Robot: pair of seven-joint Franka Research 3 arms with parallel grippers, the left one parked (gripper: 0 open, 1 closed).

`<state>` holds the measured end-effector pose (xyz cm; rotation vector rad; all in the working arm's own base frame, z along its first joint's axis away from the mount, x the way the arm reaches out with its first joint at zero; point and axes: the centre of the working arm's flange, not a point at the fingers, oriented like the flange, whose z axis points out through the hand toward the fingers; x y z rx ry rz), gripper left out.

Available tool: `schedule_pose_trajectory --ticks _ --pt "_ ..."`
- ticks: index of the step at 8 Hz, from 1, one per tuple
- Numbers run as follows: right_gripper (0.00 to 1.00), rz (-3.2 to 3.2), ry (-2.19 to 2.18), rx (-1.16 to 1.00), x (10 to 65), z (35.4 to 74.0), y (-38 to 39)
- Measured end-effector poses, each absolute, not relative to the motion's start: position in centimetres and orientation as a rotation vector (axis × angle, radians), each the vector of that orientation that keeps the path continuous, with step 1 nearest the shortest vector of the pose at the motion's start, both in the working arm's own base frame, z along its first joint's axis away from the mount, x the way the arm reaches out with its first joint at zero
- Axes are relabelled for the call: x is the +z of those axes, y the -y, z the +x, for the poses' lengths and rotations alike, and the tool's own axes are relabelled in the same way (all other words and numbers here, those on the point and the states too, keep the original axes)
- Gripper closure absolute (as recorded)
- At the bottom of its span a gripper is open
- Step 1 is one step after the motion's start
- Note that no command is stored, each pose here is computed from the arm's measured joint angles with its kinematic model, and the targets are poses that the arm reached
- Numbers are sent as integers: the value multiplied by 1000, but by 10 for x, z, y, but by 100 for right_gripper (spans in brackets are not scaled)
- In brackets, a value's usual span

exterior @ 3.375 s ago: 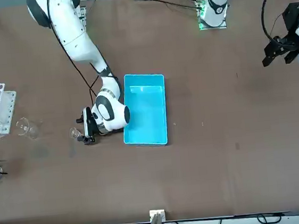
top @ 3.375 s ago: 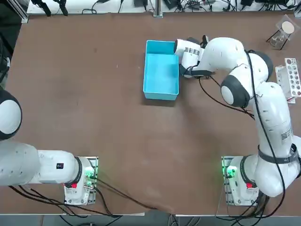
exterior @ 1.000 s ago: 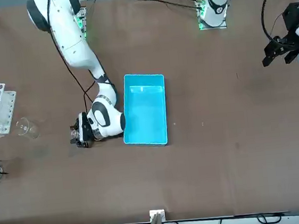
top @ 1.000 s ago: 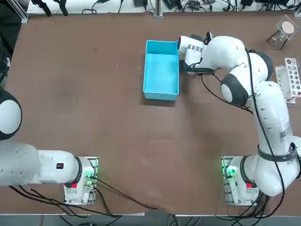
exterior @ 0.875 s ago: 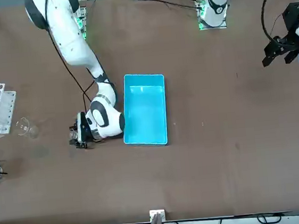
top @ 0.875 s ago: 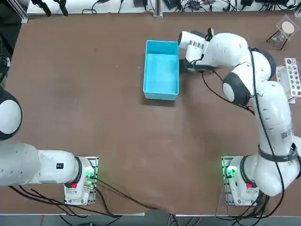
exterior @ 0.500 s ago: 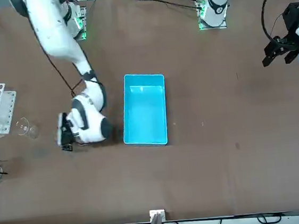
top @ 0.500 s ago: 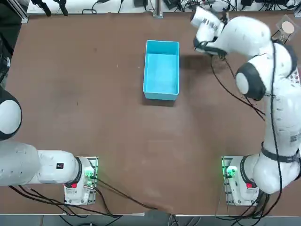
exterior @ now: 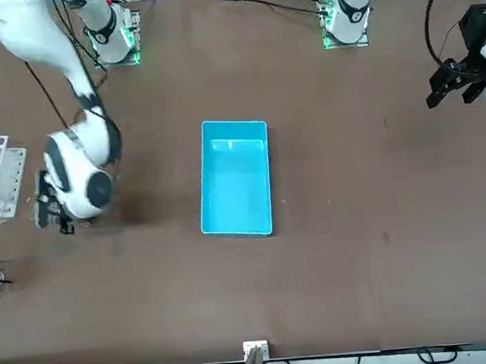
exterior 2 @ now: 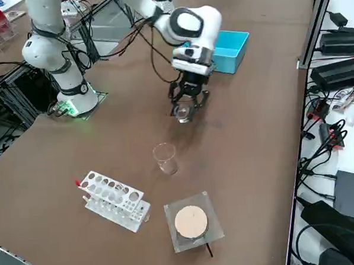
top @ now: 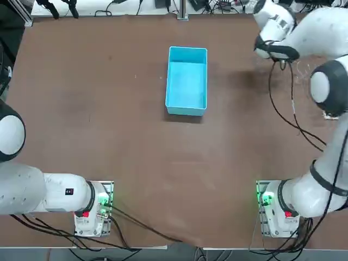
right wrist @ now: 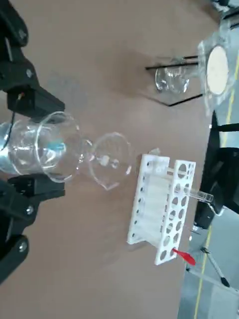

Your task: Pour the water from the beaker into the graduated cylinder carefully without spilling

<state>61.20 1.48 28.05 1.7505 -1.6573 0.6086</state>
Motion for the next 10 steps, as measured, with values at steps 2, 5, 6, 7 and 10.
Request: schedule_pose_trajectory --ticks 2,5,6,7,10 --pt "40 1801 1684 586 288 608 20" --pt "40 1818 1782 519 282 606 81" --pt "40 1841 1817 465 280 604 91" --pt "40 1870 1843 407 282 603 94" --pt "40 1918 1892 323 298 601 106"
